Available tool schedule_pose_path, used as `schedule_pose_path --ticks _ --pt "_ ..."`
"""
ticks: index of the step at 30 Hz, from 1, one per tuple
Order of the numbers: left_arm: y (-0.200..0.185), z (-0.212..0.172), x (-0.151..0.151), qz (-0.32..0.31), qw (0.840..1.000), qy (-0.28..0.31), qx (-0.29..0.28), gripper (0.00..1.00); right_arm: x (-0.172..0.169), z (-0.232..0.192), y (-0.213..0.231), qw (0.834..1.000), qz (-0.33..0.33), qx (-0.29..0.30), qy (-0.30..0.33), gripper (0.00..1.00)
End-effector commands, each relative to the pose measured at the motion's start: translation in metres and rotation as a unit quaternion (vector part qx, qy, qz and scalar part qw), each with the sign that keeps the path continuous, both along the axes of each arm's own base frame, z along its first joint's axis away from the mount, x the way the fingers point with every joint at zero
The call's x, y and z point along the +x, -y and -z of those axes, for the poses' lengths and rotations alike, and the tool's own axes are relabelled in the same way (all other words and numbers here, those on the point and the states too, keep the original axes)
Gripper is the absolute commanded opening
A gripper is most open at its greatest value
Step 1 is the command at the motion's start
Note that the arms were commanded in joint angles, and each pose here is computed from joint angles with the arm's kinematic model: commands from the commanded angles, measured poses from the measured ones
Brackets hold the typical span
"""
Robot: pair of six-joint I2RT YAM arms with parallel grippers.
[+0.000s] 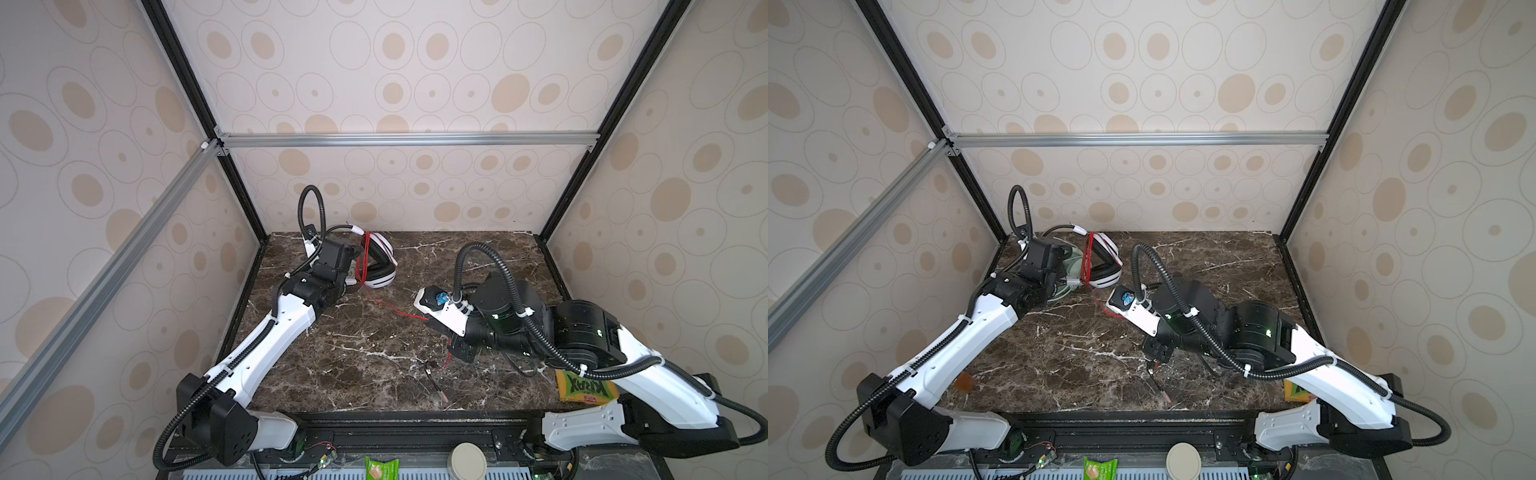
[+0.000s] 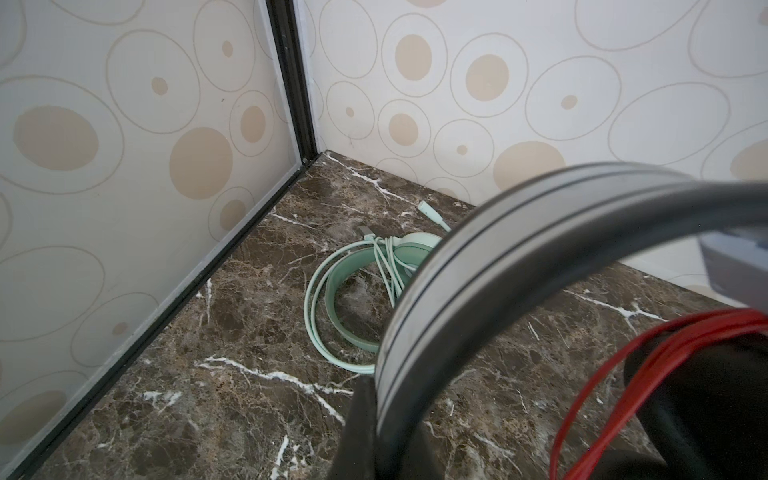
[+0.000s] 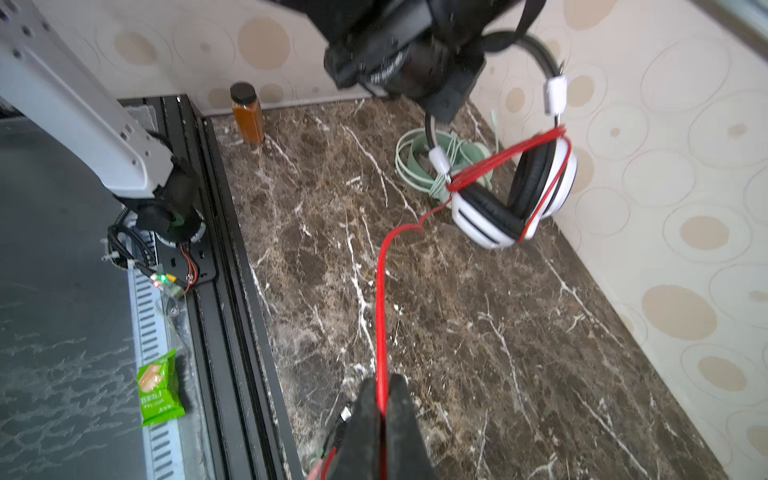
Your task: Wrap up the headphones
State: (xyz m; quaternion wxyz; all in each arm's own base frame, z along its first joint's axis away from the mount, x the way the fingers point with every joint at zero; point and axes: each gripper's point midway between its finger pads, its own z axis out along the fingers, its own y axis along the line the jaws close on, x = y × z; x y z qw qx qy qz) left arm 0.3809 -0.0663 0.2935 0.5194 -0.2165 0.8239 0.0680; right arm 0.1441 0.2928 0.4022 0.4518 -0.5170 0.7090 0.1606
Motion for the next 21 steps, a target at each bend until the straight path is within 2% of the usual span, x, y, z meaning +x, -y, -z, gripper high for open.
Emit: schedule_pose_path --ticks 1,6,12,21 --pt "0.018 -0.016 0.001 -0.001 0.997 0.043 -0.067 0.00 0.002 -0.031 -0.012 0.999 -0.019 0.020 0.037 0.00" --pt "0.027 0.014 -0.013 0.006 0.996 0.022 -0.083 0.00 0.023 -0.056 -0.011 0.997 0.005 0.027 0.070 0.00" --pt "0.035 0.036 -0.032 0.047 0.994 0.012 -0.101 0.00 0.068 -0.068 0.015 0.992 0.077 0.042 0.085 0.00" --pt "0.062 0.051 -0.058 0.163 0.980 -0.001 -0.114 0.00 0.144 -0.038 0.033 0.981 0.166 -0.016 0.098 0.00"
